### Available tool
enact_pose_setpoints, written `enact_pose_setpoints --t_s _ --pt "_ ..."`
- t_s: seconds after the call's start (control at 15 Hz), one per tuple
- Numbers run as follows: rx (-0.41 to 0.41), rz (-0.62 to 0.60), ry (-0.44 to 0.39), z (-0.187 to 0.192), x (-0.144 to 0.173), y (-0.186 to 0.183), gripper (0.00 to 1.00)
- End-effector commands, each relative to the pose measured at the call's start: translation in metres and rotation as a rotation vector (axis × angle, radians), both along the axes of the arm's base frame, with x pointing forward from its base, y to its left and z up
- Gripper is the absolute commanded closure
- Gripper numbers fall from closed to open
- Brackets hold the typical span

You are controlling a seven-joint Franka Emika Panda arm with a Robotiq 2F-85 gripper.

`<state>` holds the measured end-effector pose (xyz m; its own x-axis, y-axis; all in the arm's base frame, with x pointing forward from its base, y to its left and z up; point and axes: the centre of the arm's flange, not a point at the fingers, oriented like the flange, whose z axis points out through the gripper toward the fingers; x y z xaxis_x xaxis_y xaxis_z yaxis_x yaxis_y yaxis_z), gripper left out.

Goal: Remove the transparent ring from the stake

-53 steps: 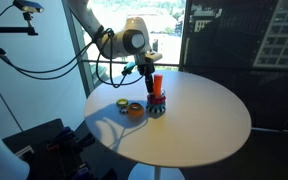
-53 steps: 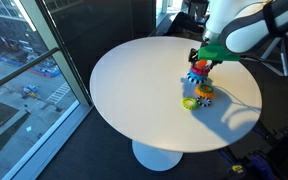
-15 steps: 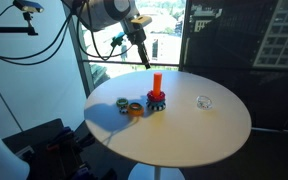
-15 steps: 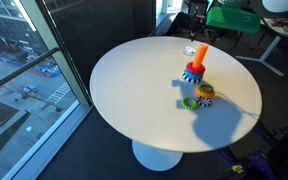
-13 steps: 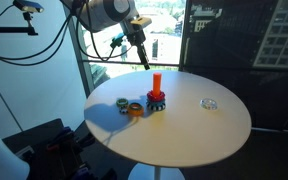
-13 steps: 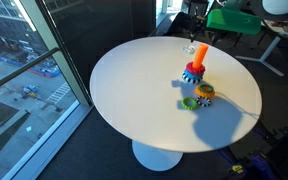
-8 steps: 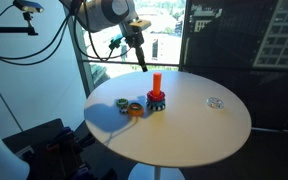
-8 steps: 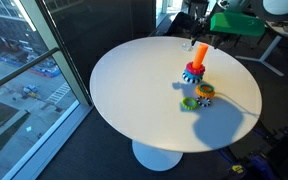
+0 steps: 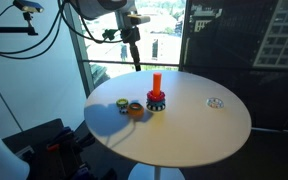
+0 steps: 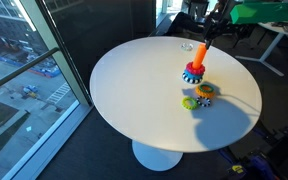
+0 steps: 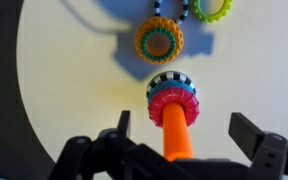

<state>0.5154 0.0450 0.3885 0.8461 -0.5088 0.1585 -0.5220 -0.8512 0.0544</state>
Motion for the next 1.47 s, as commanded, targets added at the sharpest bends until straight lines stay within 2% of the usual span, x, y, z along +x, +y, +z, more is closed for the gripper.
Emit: enact_pose_setpoints --t_s 0.0,0.73,1.4 --pt "-0.011 0.049 0.077 0.026 -0.013 -0.005 0.00" --pt "-0.029 0.188 0.235 0.049 -0.041 0.008 0.00" --pt "0.036 0.290 0.235 0.057 -0.045 0.009 0.00"
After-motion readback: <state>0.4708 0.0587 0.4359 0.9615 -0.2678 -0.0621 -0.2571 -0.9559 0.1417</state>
